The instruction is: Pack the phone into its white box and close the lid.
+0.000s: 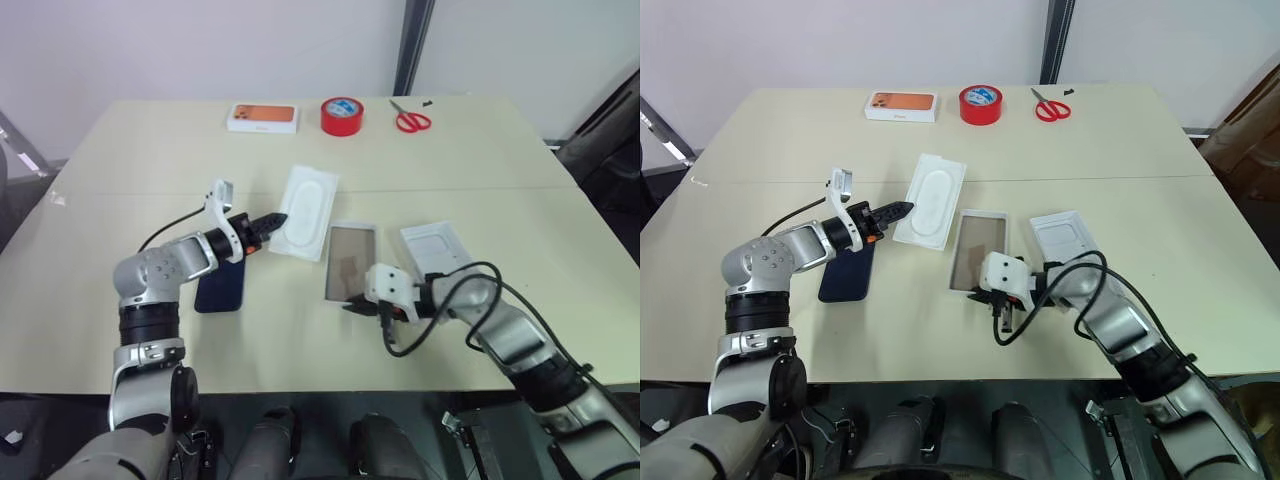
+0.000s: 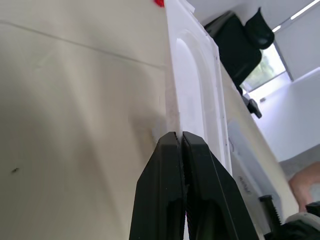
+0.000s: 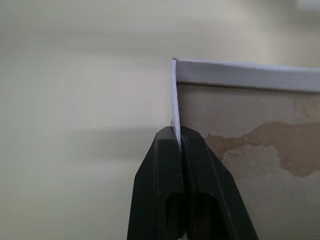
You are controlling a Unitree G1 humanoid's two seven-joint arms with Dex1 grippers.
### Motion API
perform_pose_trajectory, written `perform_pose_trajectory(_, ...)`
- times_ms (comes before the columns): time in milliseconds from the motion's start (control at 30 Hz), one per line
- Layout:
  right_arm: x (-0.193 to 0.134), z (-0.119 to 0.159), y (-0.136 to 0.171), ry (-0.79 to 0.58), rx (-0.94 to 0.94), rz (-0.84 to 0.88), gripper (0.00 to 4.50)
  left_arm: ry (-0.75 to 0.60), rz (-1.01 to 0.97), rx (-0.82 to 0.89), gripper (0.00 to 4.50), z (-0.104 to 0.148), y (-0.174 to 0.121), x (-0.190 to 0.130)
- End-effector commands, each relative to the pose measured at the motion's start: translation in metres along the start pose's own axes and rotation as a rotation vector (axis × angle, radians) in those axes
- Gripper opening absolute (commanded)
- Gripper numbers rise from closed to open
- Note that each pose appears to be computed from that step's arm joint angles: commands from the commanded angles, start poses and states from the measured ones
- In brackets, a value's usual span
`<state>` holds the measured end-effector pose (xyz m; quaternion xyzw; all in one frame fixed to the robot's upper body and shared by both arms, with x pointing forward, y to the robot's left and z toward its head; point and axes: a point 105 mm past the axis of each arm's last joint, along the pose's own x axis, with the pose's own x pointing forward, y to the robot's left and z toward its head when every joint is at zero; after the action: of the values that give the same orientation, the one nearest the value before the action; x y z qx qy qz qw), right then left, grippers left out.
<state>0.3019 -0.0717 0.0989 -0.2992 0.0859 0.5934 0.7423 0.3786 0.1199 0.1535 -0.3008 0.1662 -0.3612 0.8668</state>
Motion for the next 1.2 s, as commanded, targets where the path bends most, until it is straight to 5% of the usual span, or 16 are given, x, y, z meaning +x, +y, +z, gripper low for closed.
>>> perform_pose_trajectory(33, 0.009, 0.013, -0.008, -0.020, -0.101, 0.002, 0.02, -0.045, -0.050, 0.022, 0.00, 0.015, -0.018, 0.002)
perform_pose_trajectory(167, 0.019, 0.018, -0.009, -0.046, -0.122, 0.033, 0.02, -0.027, -0.029, 0.010, 0.00, 0.002, -0.014, 0.005)
perform_pose_trajectory(267, 0.013, 0.015, -0.013, -0.047, -0.107, 0.012, 0.96, -0.026, -0.029, 0.008, 0.00, -0.002, -0.017, 0.003)
perform_pose_trajectory(367, 0.002, 0.012, -0.021, -0.045, -0.098, -0.060, 2.43, -0.022, -0.015, 0.020, 0.00, -0.007, -0.017, 0.001)
perform_pose_trajectory(700, -0.061, -0.010, -0.029, -0.002, 0.033, -0.229, 2.43, -0.009, 0.072, 0.038, 0.00, -0.023, -0.021, -0.007)
perform_pose_trajectory(1200, -0.069, -0.015, -0.049, 0.002, 0.028, -0.330, 2.43, -0.012, 0.125, -0.014, 0.00, -0.049, -0.026, -0.008)
